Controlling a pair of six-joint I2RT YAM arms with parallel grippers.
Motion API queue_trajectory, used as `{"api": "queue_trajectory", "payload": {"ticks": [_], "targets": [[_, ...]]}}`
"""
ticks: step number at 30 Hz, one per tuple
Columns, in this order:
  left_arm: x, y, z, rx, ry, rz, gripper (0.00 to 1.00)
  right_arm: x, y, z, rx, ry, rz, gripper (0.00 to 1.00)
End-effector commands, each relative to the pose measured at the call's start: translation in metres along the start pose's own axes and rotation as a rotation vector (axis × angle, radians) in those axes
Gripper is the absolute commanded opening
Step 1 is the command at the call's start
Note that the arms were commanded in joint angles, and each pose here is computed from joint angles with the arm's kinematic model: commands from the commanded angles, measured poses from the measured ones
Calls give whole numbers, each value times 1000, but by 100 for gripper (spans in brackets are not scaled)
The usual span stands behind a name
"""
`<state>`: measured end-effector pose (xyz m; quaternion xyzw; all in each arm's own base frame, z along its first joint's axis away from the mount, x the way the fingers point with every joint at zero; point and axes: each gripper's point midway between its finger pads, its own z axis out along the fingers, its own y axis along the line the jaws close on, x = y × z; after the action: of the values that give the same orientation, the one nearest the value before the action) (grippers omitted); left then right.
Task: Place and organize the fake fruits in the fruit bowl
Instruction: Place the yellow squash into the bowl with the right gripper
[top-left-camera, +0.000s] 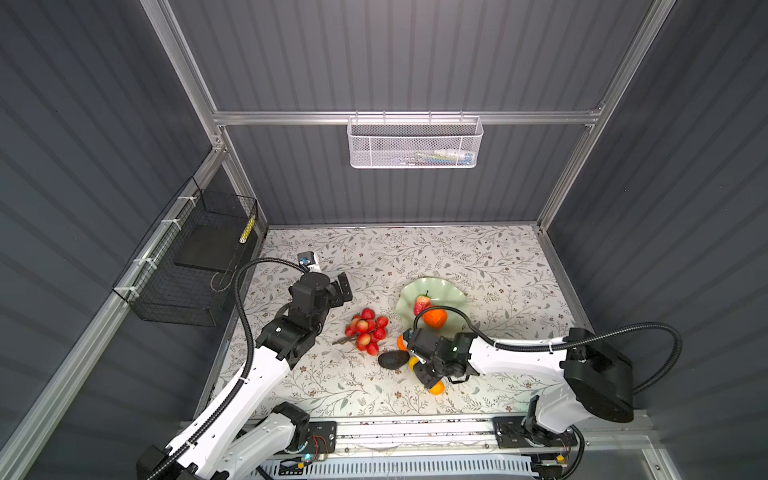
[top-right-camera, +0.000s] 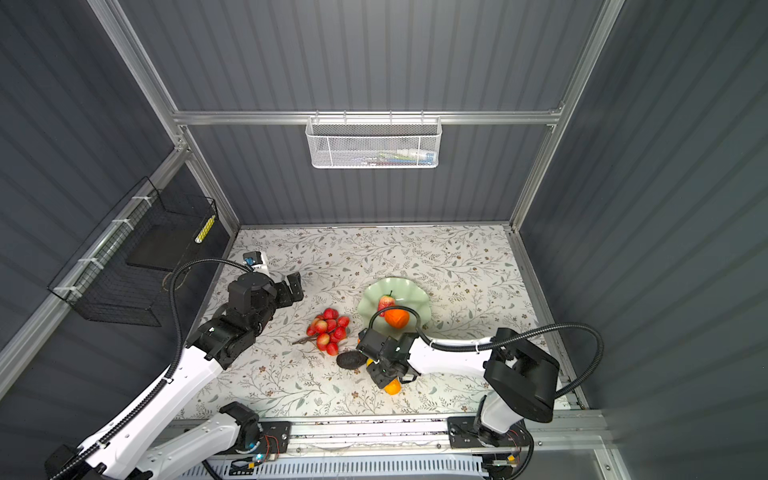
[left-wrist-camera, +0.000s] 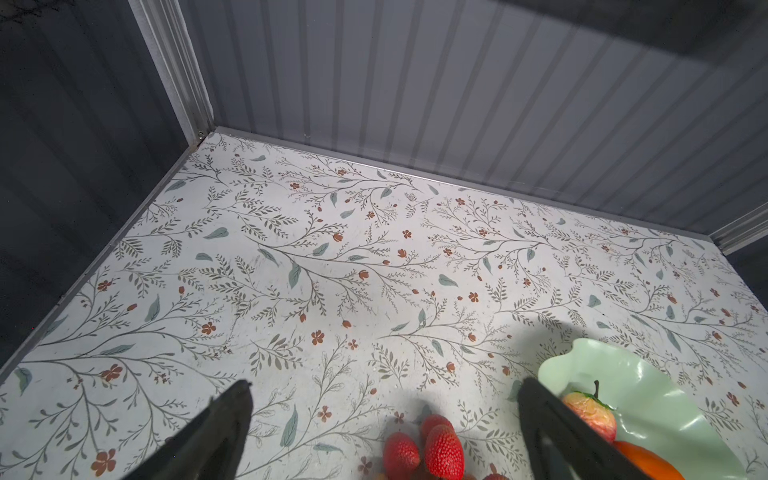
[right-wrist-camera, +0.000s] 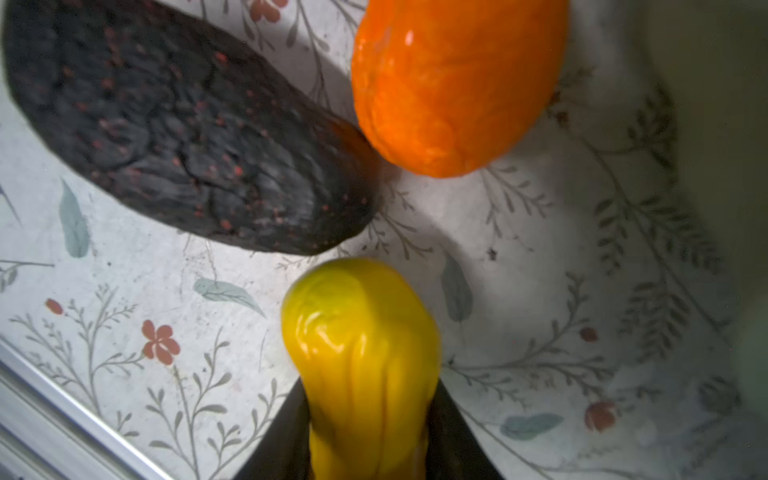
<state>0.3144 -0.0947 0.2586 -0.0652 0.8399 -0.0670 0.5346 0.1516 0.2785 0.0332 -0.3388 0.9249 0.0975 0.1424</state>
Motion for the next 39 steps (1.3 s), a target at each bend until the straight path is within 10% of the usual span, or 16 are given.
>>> {"api": "queue_trajectory", "payload": {"ticks": [1,15,31,39], "targets": [[9,3,5,-9,25,-4,100,2,-4,-27,1,-35,25,30],[25,-34,19,163,117,70,100,-70,-123,-118,189,-340,333,28],[98,-99,-13,640,468,239,93,-126,-211,-48,331,-181,416,34],[139,-117,-24,686,647,376,87,-132,-213,-39,330,-174,414,59]]}}
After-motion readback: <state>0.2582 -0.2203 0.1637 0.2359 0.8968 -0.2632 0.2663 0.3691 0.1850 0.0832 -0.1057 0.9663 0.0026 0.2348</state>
